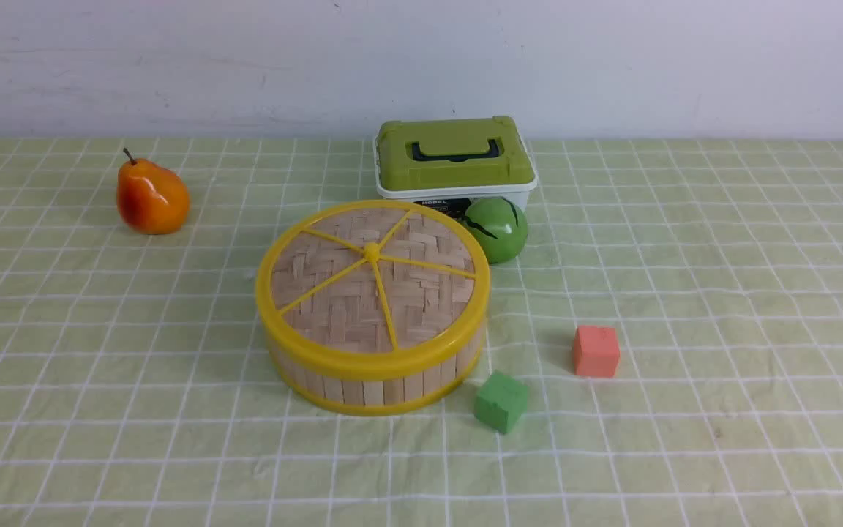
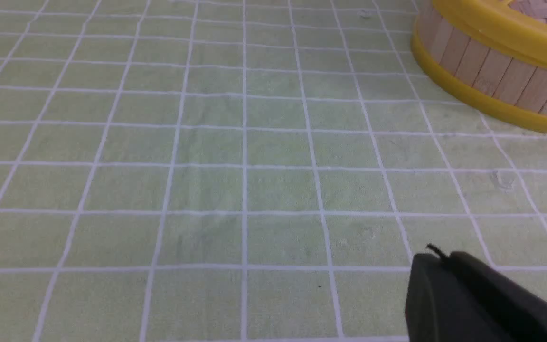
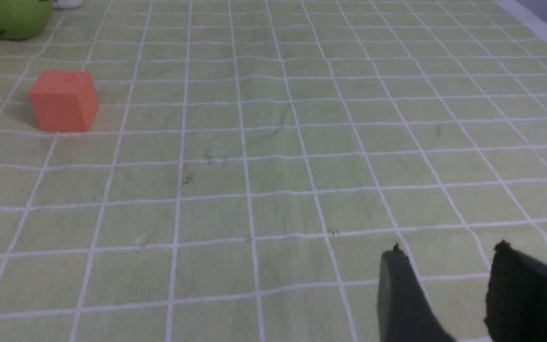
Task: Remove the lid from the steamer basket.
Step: Use the left arm to lift the lid of the steamer
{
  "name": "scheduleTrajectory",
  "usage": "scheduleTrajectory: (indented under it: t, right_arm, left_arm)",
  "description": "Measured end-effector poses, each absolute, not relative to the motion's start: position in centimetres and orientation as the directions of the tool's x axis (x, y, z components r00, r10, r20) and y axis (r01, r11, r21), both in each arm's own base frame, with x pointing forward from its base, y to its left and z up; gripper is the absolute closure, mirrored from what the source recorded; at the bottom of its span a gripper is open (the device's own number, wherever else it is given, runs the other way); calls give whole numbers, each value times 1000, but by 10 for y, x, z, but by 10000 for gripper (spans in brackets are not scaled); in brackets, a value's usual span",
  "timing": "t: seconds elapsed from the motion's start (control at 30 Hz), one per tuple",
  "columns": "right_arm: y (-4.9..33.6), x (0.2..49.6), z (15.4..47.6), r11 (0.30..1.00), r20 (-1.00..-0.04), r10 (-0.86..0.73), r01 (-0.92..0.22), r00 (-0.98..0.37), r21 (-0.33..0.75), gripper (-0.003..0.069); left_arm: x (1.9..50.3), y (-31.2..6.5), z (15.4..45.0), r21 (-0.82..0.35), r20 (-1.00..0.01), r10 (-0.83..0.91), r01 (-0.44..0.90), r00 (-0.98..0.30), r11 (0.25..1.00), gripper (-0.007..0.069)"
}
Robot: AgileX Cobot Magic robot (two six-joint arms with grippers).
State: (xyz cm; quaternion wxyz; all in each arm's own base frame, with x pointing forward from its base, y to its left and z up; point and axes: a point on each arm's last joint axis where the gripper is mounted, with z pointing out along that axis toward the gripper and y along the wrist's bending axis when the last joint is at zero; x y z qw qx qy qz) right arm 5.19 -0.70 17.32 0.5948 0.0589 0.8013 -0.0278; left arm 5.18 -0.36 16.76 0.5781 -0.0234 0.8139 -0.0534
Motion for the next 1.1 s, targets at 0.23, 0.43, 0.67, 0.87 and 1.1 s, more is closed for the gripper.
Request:
scheduleTrajectory:
  t: [0.23, 0.43, 0.67, 0.87, 1.1]
  right_arm:
    - [-7, 52, 173, 992, -956, 61, 127, -286, 25, 418]
    - [-7, 52, 173, 992, -956, 61, 127, -286, 25, 418]
    - [-7, 52, 173, 992, -956, 61, 127, -286, 25, 418]
    - [-7, 52, 173, 992, -956, 61, 127, -286, 25, 418]
    - [-7, 52, 173, 992, -956, 61, 127, -286, 25, 416]
  left_arm:
    - [52, -4, 168, -114, -939, -100, 24, -330, 993, 600]
    - [52, -4, 168, -114, -939, -100, 24, -330, 993, 594]
    - [52, -3, 168, -112, -939, -98, 24, -330, 993, 587]
    - [52, -3, 168, -111, -939, -97, 23, -330, 994, 585]
    - [52, -3, 169, -111, -944, -98, 25, -316, 993, 578]
